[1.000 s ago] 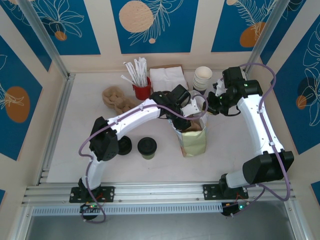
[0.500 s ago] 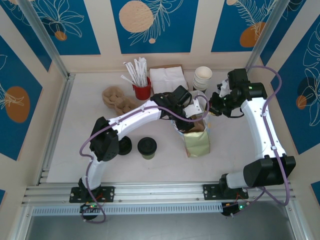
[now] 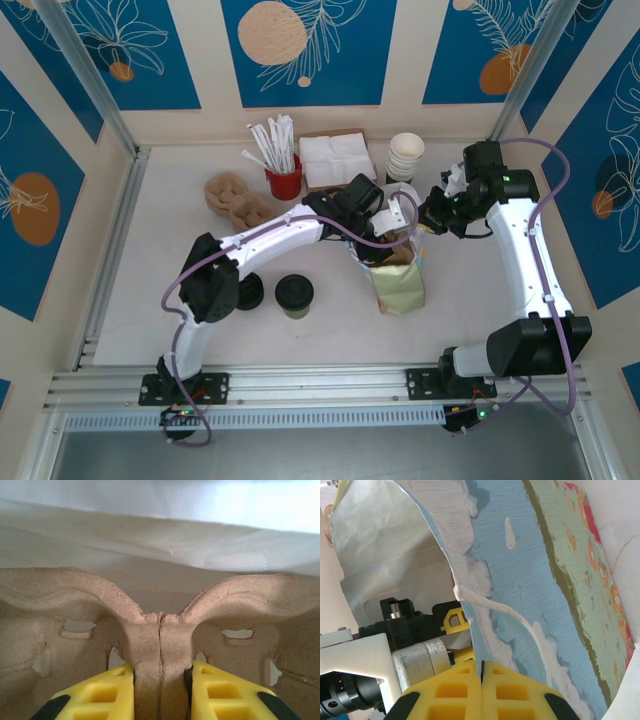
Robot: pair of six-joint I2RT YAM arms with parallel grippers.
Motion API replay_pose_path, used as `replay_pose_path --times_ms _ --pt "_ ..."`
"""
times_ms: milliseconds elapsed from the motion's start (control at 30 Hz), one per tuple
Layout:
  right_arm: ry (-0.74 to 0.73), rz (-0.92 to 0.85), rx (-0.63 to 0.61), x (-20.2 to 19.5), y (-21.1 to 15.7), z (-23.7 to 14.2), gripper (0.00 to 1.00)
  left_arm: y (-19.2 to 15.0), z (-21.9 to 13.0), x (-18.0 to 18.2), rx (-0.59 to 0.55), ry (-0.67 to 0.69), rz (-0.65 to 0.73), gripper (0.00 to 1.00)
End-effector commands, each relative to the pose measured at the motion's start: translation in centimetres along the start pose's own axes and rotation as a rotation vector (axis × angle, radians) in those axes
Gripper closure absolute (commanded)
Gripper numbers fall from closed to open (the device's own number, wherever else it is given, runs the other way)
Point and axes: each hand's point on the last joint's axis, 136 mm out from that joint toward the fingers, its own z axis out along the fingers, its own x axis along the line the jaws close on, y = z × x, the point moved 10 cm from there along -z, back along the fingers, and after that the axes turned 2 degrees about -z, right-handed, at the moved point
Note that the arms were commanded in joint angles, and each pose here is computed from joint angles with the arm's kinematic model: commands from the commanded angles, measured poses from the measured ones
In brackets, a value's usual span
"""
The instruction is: Pack the takeout coffee
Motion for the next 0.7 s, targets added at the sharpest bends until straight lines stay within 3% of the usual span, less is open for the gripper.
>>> replay_pose_path --times_ms 0,33,233,467,667 --pt "0.028 0.013 0.013 0.0 -0.5 -0.4 1.00 -0.5 1.2 -0.4 0.027 -0.045 -0.007 0.64" --pt "0.029 0.013 0.013 0.0 -0.5 -0.4 1.00 -0.3 1.0 -0.4 0.026 -0.042 -0.006 0.58" --pt "0.036 0.013 0.011 0.3 -0.3 -0.4 1.00 1.9 -2.0 -0.6 -0.002 -0.026 0.006 0.43" --pt "0.034 0.007 -0.007 0.5 0.0 -0.6 1.00 4.8 -7.2 -1.9 -0.085 -0.021 -0.004 0.33" --pt "0.051 0.015 -0.019 1.1 0.4 -0.8 1.00 6.6 -10.7 -3.1 -0.160 -0.013 -0.062 0.31"
